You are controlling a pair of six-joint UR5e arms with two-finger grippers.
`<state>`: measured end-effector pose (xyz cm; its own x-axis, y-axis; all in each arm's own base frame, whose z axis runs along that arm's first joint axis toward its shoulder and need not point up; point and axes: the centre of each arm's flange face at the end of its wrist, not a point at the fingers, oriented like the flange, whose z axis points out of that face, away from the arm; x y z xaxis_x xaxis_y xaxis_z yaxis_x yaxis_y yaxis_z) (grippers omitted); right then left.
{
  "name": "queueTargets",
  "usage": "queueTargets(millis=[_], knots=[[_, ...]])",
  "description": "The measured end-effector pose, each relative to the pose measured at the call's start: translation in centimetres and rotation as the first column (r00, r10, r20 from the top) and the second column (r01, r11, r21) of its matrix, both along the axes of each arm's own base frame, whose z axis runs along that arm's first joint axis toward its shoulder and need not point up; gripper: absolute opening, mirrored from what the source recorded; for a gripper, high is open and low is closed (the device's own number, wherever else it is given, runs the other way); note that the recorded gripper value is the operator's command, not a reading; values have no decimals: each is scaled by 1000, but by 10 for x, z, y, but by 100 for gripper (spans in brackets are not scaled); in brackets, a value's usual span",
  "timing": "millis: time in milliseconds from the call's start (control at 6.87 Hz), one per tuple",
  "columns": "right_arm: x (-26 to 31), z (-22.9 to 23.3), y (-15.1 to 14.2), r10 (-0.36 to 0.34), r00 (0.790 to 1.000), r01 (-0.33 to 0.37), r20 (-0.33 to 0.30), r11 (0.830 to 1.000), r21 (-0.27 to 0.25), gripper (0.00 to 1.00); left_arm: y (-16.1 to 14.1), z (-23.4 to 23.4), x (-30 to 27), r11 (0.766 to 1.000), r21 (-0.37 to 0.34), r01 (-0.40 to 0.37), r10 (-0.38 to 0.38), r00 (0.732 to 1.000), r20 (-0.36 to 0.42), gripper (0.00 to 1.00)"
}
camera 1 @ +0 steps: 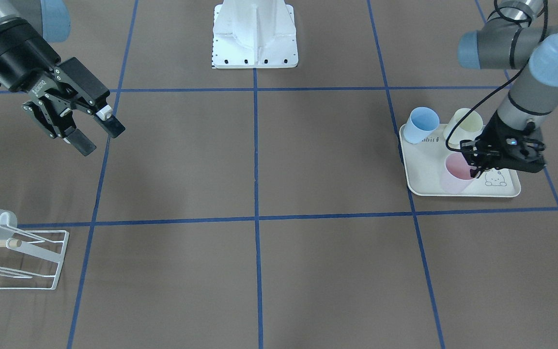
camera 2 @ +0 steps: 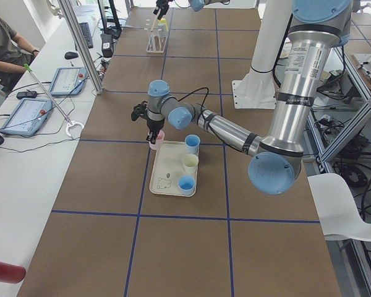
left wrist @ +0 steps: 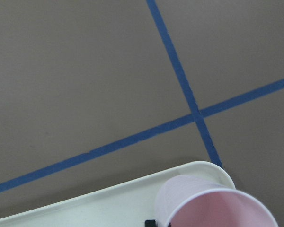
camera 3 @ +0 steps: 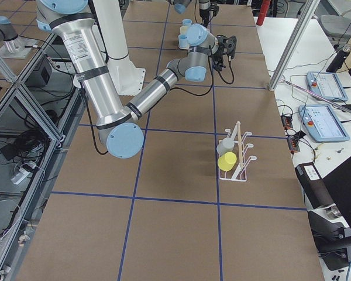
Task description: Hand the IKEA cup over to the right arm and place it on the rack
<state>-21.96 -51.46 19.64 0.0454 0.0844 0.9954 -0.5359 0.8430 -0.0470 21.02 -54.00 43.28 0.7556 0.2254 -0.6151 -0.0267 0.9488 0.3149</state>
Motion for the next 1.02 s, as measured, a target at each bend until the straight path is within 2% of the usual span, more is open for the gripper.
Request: queueTargets(millis=[146,291,437,582,728,874,1019], knots=[[0,-4,0,2,1000,-2,22,1000,-19,100,-5,-15,-20,996,-28,85,-86,996,-25,0],[0,-7,0,5,999,-4,47,999,-38,100,-9,-39,-26,980,-78,184,-190,979,-76,0],[-1,-7,1,10,997,-6,80,999,-46,100,-14,-76,-25,948,-145,285,-306,940,-151,0],[-1,-7,0,18,993,-12,114,999,-51,100,-16,-109,-18,909,-219,356,-402,887,-226,0],[-3,-7,0,29,990,-22,140,998,-50,100,-11,-133,-1,871,-301,389,-476,822,-314,0],[-6,-10,1,38,986,-31,162,998,-46,100,-2,-147,20,841,-381,384,-525,747,-407,0],[-14,-14,6,45,979,-39,197,999,-36,100,4,-156,35,812,-458,363,-571,659,-489,0]])
